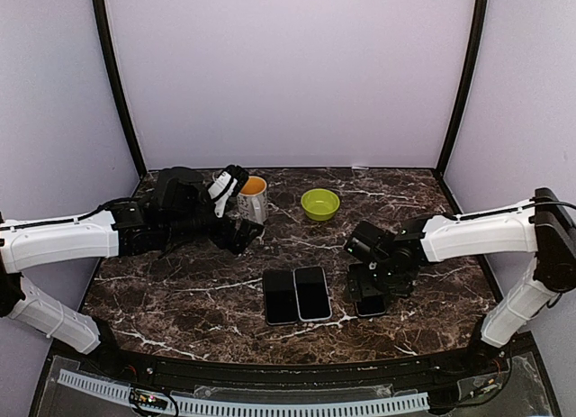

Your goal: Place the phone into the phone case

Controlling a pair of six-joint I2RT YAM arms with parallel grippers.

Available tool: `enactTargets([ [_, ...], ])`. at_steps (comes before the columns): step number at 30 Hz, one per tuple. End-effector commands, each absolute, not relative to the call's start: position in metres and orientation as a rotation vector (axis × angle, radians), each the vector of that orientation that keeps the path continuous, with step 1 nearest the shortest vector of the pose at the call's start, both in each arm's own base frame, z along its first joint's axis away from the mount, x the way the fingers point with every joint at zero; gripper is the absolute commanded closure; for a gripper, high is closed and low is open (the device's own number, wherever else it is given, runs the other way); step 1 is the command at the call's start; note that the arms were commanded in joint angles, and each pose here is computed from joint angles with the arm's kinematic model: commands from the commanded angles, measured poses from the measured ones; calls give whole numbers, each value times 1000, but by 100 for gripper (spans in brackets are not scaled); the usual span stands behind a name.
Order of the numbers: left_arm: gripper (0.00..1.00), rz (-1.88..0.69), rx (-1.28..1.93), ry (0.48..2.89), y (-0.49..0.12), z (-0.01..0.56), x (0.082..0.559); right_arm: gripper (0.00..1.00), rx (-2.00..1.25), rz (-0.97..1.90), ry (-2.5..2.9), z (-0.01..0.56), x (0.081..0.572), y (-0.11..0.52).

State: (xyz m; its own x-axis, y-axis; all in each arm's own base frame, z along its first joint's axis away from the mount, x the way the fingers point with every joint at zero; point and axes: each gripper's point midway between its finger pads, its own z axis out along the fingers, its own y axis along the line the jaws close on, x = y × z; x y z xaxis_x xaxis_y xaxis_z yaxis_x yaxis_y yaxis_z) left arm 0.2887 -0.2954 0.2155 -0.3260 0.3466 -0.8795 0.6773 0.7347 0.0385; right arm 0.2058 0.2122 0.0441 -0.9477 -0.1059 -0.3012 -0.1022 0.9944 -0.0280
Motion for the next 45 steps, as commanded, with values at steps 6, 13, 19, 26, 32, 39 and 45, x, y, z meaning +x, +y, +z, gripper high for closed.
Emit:
enactTargets([
  [6, 1, -413, 813, 1910, -294, 224, 284, 5, -223, 13, 2932, 5, 191, 218],
  [13, 1, -411, 814, 1910, -294, 223, 284, 38, -235, -69, 2942, -2, 191, 212],
  [19, 2, -416, 815, 1911, -294, 223, 284, 61, -236, -101, 2833, 23, 204, 220],
  [26, 7, -556, 848, 1830, -306, 246, 269, 78, -324, 101, 2337, 134, 230, 296],
  [32, 7, -863, 809, 1484, -310, 315, 226, 77, -396, 344, 1866, 242, 210, 386],
  [39, 6, -983, 700, 1322, -290, 342, 204, 78, -421, 374, 1635, 305, 198, 437],
  [45, 23, -1034, 677, 1301, -289, 346, 200, 78, -503, 358, 1574, 315, 188, 460],
])
